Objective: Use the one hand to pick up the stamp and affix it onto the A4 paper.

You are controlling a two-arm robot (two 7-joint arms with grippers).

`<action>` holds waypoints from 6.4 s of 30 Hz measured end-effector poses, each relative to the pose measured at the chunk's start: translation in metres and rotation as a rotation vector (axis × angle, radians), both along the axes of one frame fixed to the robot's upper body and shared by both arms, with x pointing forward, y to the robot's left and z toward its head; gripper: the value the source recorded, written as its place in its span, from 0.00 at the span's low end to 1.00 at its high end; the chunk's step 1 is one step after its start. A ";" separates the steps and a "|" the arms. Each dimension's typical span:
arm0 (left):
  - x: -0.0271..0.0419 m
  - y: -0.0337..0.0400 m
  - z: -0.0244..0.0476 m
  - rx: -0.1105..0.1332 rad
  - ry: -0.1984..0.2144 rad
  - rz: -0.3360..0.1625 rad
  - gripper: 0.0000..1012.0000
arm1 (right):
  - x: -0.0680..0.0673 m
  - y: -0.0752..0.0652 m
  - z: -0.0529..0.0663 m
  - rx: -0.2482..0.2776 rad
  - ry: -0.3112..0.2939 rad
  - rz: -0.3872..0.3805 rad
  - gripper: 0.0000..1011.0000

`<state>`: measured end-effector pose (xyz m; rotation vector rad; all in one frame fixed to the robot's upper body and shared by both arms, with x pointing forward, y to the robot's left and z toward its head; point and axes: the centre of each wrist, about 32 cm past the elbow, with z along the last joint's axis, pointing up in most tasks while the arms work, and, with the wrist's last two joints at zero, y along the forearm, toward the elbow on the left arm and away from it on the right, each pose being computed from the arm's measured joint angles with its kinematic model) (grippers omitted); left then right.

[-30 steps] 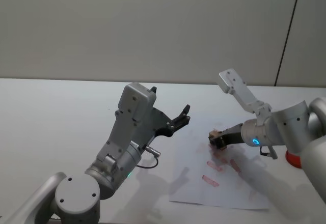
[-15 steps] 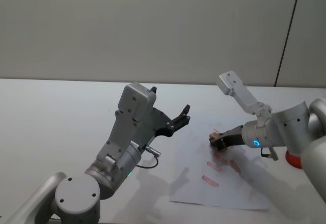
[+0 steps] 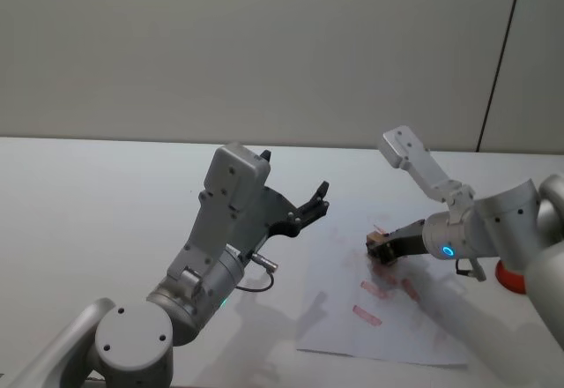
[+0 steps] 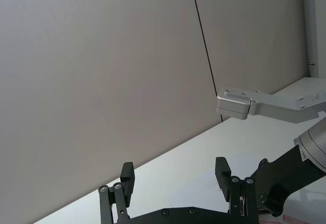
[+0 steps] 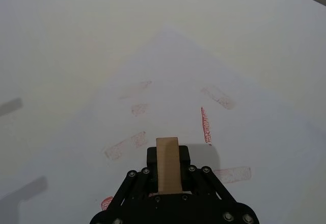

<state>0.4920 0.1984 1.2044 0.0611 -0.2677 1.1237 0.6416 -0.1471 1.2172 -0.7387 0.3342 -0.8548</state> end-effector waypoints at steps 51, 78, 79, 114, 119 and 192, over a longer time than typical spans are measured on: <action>0.0000 0.0000 0.0000 0.000 0.000 0.000 0.99 | -0.035 -0.021 -0.038 0.151 -0.076 -0.062 0.22; 0.0000 0.0000 0.0000 0.000 0.000 0.000 0.99 | -0.047 -0.043 0.040 0.316 -0.257 -0.067 0.22; 0.0000 0.0000 0.0000 0.000 0.000 0.000 0.99 | -0.048 -0.044 0.041 0.317 -0.259 -0.068 0.22; 0.0000 0.0000 0.0000 0.000 0.000 0.000 0.99 | -0.085 -0.132 0.040 0.237 -0.181 -0.298 0.22; 0.0000 0.0000 0.0000 0.000 0.000 0.000 0.99 | -0.085 -0.138 0.038 0.224 -0.165 -0.316 0.22; 0.0000 0.0000 0.0000 0.000 0.000 0.000 0.99 | -0.068 -0.148 -0.002 0.095 -0.050 -0.364 0.83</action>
